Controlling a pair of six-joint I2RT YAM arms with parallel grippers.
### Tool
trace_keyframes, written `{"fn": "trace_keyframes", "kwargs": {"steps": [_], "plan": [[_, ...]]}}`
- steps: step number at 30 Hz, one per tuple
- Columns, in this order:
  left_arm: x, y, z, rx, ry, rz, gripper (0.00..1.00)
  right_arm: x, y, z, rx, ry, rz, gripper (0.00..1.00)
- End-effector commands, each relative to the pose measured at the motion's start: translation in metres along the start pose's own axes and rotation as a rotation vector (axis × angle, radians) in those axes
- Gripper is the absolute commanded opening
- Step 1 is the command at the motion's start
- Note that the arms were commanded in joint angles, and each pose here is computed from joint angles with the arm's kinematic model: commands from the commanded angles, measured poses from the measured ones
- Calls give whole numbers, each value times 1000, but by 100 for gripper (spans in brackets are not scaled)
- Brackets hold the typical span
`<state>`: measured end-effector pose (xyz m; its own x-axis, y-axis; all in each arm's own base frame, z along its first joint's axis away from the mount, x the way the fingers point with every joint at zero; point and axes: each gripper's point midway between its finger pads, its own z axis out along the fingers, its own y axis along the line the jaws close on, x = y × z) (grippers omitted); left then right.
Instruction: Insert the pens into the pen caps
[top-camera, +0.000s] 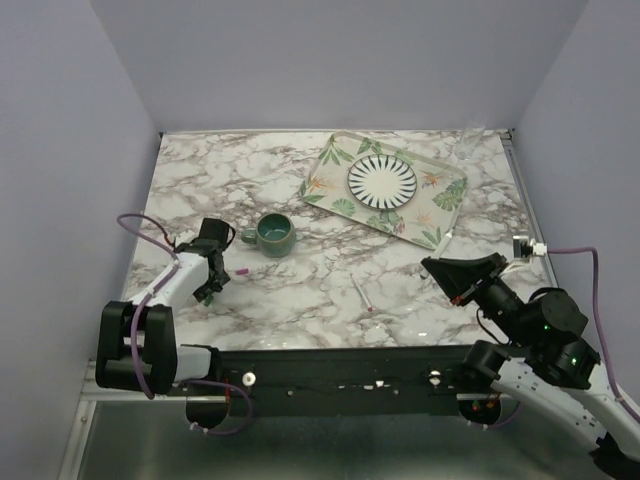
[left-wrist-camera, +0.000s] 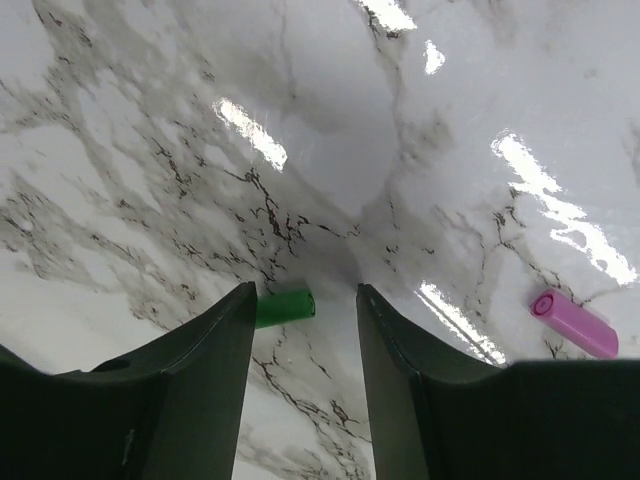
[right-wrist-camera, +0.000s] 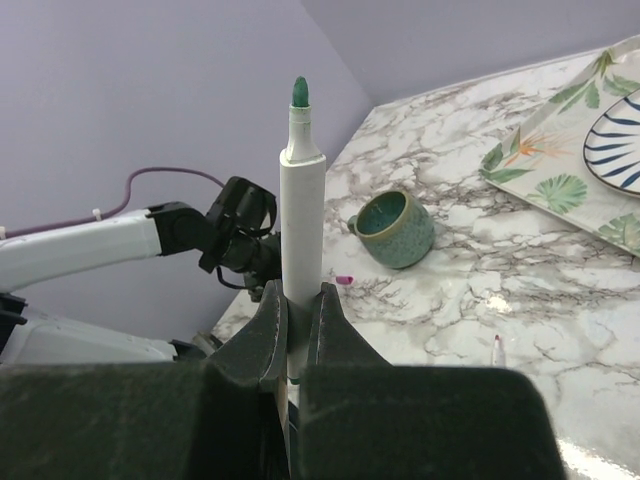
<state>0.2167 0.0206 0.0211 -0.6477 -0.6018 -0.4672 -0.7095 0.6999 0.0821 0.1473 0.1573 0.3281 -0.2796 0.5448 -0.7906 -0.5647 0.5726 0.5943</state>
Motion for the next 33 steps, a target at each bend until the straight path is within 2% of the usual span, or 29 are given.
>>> {"fn": "trace_keyframes", "kwargs": {"steps": [1, 2, 3, 4, 6, 7, 11, 13, 15, 17, 18, 20, 22, 25, 28, 33], "plan": [[-49, -16, -28, 39, -117, 123, 54, -5, 3, -8, -3, -4, 32, 1], [-60, -23, -36, 80, -145, 154, 54, -4, 1, -9, 6, 0, 33, 1], [-77, -36, -51, 143, -187, 253, 54, -4, 0, -9, 12, 1, 32, 1], [-78, -51, -61, 237, -174, 327, 54, -4, 0, -9, 13, 3, 35, 1], [-96, -60, -83, 282, -213, 418, 55, -4, 0, -10, 17, 7, 35, 1], [-103, -58, -88, 281, -238, 532, 55, -4, 0, -10, 16, 10, 32, 1], [-131, -40, -100, 180, -343, 751, 54, -1, -4, -11, 36, 32, 8, 1], [-121, -39, -98, 200, -337, 866, 54, -4, -5, -11, 50, 31, -1, 1], [-92, -43, -91, 307, -280, 1088, 55, -5, -6, -11, 64, 35, -15, 1], [-84, -34, -76, 255, -243, 1251, 56, -7, -5, -11, 68, 47, -34, 1], [-82, -20, -65, 170, -201, 1289, 56, -8, -5, -11, 71, 49, -36, 1], [-61, -6, -49, 153, -73, 1370, 56, -8, -4, -10, 78, 62, -47, 1], [-38, -14, -46, 271, -7, 1388, 56, -8, -4, -9, 78, 68, -54, 1], [-16, -10, -41, 331, 94, 1421, 56, -6, -2, -6, 76, 91, -70, 1], [1, -15, -39, 412, 143, 1429, 56, -5, 0, -3, 78, 112, -82, 1], [9, -10, -29, 392, 191, 1433, 54, -1, -1, 0, 75, 122, -88, 1]]}}
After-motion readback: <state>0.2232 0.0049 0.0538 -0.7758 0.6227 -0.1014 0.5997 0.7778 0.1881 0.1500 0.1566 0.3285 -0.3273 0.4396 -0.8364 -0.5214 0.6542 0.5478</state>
